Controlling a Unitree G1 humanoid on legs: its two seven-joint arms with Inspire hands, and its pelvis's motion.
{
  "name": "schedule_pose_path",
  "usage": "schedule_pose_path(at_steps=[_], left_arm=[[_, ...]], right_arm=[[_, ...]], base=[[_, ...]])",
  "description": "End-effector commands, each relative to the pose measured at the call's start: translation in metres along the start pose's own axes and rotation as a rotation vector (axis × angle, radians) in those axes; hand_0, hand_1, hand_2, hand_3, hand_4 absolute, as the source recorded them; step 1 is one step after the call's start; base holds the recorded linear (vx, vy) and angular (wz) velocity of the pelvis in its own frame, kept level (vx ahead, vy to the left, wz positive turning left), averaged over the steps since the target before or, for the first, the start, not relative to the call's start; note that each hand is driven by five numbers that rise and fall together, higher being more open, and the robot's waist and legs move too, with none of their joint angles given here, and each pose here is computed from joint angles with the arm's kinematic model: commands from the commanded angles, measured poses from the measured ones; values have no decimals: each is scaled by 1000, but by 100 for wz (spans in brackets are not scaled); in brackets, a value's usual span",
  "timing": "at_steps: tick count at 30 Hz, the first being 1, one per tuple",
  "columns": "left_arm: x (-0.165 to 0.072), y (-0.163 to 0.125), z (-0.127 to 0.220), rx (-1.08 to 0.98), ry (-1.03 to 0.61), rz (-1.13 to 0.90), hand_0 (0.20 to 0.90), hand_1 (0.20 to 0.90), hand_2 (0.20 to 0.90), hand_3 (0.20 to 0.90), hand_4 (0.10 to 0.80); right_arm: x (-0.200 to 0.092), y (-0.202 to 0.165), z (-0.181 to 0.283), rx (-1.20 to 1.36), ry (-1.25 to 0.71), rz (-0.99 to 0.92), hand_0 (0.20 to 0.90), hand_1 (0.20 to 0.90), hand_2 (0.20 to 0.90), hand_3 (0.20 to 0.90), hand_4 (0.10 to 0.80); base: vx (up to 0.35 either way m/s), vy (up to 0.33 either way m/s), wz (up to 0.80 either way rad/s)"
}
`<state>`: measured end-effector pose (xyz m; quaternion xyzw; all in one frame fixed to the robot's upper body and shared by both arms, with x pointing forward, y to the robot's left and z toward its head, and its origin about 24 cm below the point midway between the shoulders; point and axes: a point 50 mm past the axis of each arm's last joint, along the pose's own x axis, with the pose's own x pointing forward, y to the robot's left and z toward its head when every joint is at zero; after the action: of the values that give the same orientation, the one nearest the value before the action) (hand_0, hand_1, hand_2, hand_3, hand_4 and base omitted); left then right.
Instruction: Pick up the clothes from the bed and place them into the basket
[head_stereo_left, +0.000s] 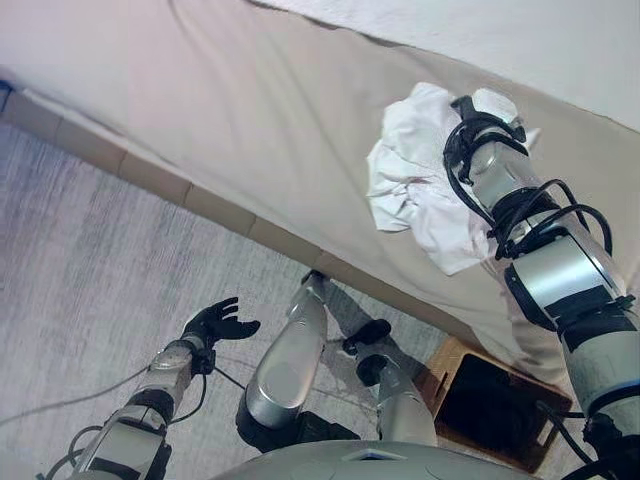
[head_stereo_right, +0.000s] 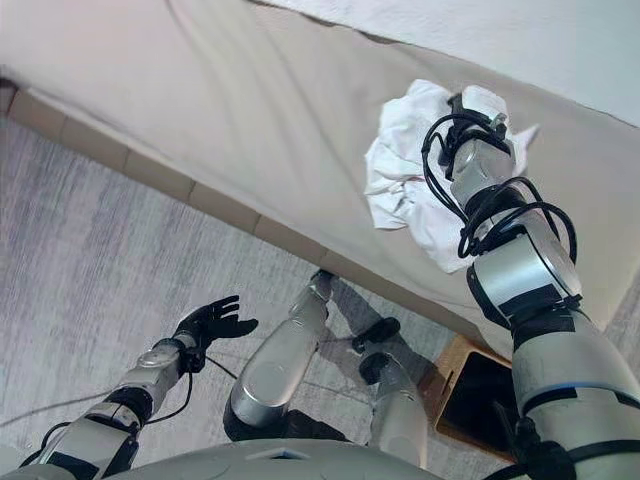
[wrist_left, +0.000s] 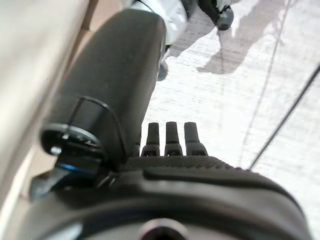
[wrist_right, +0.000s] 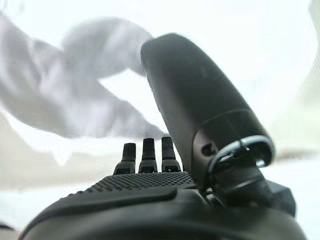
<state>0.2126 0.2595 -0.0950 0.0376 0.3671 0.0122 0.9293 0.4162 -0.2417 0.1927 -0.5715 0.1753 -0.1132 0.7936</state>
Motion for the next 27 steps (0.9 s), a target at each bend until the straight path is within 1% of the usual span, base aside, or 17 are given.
schedule_pose_path(at_steps=[1, 3, 5, 8, 10, 12, 14, 17, 20, 22, 26, 27], left_arm=[[-15, 25, -17, 8, 7, 31, 900, 900, 900, 900, 800], [-18, 30, -17, 30, 4, 34, 900, 900, 900, 900, 800], [-17, 31, -13, 41, -4, 34, 900, 900, 900, 900, 800], [-19, 30, -14, 49, -11, 31, 900, 900, 900, 900, 800], [-19, 28, -17, 46, -14, 39, 900, 900, 900, 900, 800], [-20, 28, -21, 43, -6, 53, 900, 900, 900, 900, 800], [-21, 28, -24, 40, 1, 66, 900, 900, 900, 900, 800], [-23, 31, -29, 41, 18, 103, 900, 900, 900, 900, 800], [-29, 35, -42, 50, 64, 130, 900, 900, 900, 900, 800], [-32, 35, -52, 74, 108, 131, 900, 900, 900, 900, 800], [-37, 34, -68, 100, 186, 123, 900, 900, 900, 900, 800], [-37, 34, -69, 104, 188, 122, 900, 900, 900, 900, 800]], right_arm=[[-2, -20, -8, 44, 124, 140, 900, 900, 900, 900, 800], [-2, -15, -14, 42, 144, 220, 900, 900, 900, 900, 800], [-2, -21, -9, 107, 104, 185, 300, 300, 300, 200, 100], [-2, -31, -1, 134, 57, 121, 300, 300, 300, 200, 100], [-5, -51, 17, 257, -70, -42, 300, 300, 300, 200, 100], [-13, -74, 38, 306, -206, -240, 300, 300, 300, 200, 100], [-20, -86, 48, 328, -274, -327, 300, 300, 300, 200, 100], [-52, -128, 71, 400, -475, -646, 300, 300, 300, 200, 100], [-80, -159, 67, 442, -584, -832, 300, 300, 300, 200, 100], [-95, -173, 53, 458, -629, -948, 300, 300, 300, 200, 100], [-120, -194, 35, 435, -673, -1063, 300, 300, 300, 200, 100], [-121, -196, 33, 436, -670, -1072, 300, 300, 300, 200, 100]], base=[[45, -97, 16], [43, -119, 16], [27, -93, 7], [0, -65, 0], [-45, -69, -3], [-59, -55, -10], [-36, -52, -22], [-48, -89, -35], [29, -95, -37], [-5, -24, -26], [40, -23, -36], [44, -28, -40]])
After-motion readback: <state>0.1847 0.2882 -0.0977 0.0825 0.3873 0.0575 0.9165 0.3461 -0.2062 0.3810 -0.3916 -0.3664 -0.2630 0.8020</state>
